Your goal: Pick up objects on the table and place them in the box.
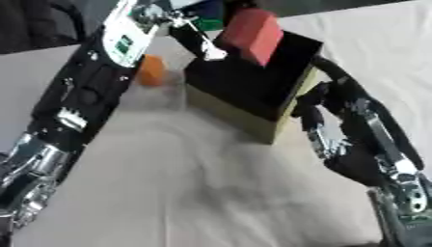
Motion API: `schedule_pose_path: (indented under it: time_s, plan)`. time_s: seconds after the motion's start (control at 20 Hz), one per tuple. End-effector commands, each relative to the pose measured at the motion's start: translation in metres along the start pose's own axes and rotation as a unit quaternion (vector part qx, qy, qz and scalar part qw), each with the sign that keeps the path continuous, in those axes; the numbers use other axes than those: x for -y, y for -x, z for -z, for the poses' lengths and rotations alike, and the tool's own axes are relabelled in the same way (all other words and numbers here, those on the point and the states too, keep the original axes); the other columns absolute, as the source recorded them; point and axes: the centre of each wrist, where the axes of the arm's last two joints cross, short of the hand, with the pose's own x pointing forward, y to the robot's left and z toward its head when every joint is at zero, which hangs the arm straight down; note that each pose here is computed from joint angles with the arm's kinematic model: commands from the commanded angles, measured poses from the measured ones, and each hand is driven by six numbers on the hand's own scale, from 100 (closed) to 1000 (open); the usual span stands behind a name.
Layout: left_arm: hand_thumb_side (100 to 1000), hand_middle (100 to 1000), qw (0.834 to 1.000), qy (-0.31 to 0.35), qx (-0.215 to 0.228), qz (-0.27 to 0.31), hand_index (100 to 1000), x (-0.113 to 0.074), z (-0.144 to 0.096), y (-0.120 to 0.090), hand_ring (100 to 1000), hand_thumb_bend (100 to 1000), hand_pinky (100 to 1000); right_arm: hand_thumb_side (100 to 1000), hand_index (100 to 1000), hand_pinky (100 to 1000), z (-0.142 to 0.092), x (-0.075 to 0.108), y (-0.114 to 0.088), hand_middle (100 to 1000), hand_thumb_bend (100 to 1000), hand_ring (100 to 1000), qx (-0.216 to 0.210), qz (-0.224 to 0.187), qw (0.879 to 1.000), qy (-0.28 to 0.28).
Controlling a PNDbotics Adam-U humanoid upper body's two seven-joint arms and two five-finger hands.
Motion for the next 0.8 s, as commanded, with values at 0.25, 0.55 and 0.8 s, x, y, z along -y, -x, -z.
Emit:
schedule_pose_path:
  time_s: [0.25, 0.55, 0.8]
  plan:
    - [137, 557, 0.991, 0.064, 0.008, 0.115, 808, 0.003, 0.01, -0.001, 543, 405, 688, 524, 1000, 766, 0.006, 0.001, -0.005, 517, 100, 563, 0.015, 0.0, 1.0, -0.005]
    - [531, 846, 0.986, 0.018, -0.039, 0.162, 912, -0.004, 0.006, 0.0, 799, 735, 845, 511, 1000, 766, 0.006, 0.001, -0.005, 517, 100, 563, 0.016, 0.0, 1.0, -0.006]
    - [524, 839, 0.982, -0.037, -0.064, 0.175, 917, -0.018, -0.003, 0.004, 799, 796, 855, 523, 1000, 766, 0.006, 0.001, -0.005, 517, 100, 563, 0.016, -0.001, 1.0, -0.006]
